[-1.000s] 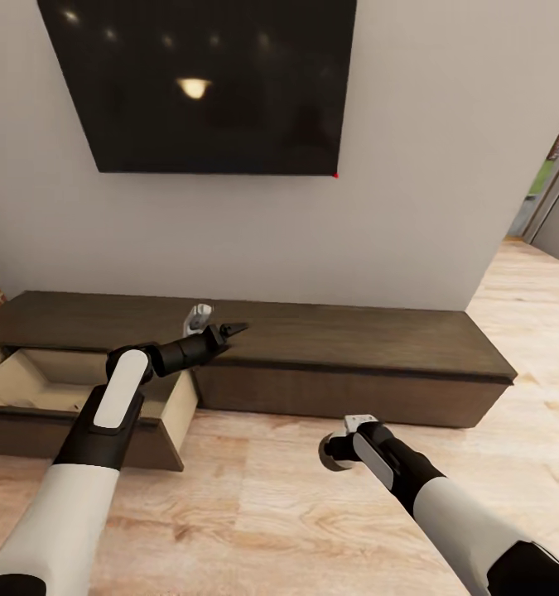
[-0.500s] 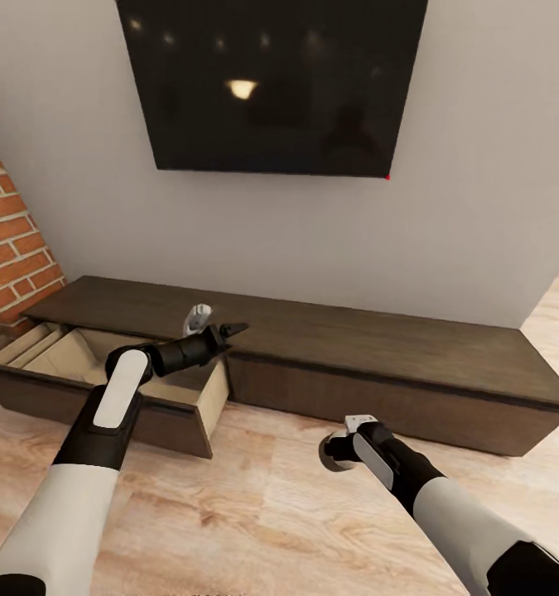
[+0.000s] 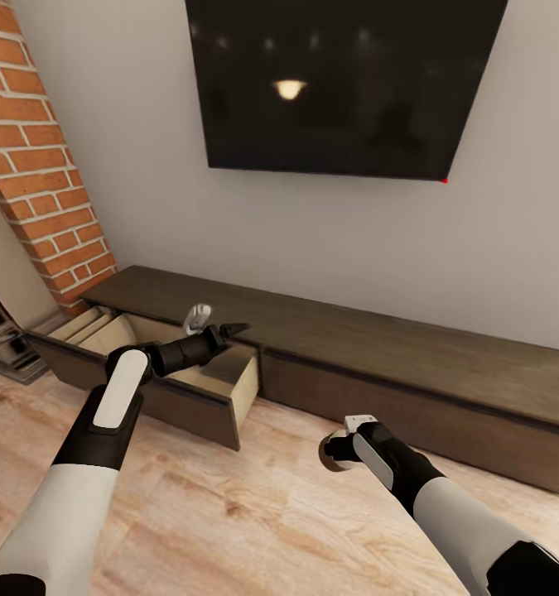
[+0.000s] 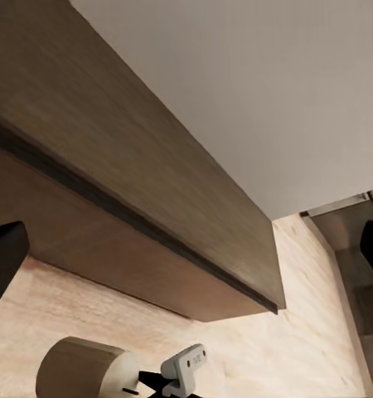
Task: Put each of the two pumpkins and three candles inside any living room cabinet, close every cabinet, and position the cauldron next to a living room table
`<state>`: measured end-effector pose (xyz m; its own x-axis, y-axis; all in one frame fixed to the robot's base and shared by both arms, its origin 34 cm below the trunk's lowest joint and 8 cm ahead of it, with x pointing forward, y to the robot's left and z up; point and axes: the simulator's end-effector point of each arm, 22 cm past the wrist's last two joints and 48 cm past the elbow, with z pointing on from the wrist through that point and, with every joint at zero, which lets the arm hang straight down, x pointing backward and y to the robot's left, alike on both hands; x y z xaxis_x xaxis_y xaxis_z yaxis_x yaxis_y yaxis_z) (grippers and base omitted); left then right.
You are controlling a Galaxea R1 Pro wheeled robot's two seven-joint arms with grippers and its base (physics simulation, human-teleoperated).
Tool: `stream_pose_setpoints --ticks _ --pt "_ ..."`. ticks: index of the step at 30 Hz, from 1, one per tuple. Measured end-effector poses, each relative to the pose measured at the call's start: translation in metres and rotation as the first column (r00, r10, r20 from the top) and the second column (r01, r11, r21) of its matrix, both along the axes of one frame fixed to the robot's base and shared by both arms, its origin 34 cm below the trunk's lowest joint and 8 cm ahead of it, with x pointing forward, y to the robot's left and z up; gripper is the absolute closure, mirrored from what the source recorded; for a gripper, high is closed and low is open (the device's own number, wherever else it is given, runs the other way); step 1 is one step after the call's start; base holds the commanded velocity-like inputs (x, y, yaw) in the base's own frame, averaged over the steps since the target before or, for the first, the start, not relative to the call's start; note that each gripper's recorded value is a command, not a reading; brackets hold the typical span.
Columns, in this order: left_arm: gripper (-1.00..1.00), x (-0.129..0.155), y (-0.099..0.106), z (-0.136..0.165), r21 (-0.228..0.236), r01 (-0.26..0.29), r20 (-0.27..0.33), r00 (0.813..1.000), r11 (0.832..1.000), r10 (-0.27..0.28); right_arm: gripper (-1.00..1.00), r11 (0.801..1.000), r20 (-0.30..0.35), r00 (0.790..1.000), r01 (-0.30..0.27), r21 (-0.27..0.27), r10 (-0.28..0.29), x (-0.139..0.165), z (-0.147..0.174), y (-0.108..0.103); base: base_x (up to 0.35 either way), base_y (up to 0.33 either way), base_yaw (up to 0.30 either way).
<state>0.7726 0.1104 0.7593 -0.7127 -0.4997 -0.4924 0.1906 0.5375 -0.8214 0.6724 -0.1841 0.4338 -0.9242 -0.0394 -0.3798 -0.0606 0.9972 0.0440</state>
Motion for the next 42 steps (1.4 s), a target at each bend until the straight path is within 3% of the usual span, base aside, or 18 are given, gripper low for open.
stream_pose_setpoints --ticks 42 --pt "-1.0 0.0001 0.0 -0.0012 -0.001 0.0 -0.003 1.0 1.0 0.0 1.0 1.0 -0.001 1.0 -0.004 0.0 0.004 -0.0005 -0.0003 0.0015 0.0 0.0 0.29"
